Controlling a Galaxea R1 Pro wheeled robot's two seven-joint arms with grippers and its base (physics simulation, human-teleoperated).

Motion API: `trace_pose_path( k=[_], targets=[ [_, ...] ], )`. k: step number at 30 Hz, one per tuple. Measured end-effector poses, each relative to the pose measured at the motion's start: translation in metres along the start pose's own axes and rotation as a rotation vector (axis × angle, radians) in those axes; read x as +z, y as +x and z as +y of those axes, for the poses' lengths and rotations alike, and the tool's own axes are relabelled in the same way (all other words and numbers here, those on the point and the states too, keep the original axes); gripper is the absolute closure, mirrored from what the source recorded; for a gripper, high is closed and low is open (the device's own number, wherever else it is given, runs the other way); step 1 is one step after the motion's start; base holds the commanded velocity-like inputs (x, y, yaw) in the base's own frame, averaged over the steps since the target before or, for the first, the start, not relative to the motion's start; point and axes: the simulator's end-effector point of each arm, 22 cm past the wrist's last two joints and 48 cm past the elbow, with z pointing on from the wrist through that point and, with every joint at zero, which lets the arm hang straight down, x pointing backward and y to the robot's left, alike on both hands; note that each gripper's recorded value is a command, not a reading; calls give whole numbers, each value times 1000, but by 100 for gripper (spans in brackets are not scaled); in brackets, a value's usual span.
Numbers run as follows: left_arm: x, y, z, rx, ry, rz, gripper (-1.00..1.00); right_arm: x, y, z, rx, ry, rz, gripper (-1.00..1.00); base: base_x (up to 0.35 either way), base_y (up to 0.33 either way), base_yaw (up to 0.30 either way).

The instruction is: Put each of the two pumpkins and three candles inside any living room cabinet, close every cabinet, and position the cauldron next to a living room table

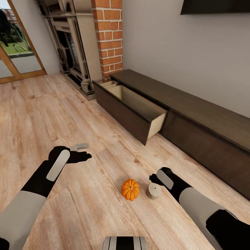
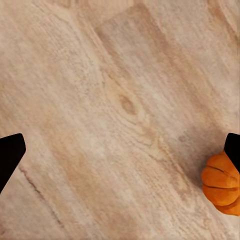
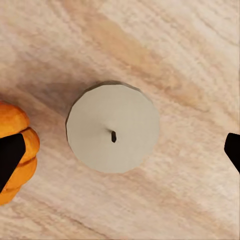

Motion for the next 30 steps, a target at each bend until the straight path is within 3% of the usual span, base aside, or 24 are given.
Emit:
trace_pose_path(
  k=[9,18,30],
  targets=[
    [3,-1,-3,6,8,-8,-100,9,-6,7,23,-65,-30,-100,0,0,0],
    [13,5,-3,6,7,7,-100,27,7,-8,40,-34,-10,-100,0,0,0],
    [-5,-9,-16,37,36,-32,-100,27,1,-9,53,-30,-42,-100,0,0,0]
  ],
)
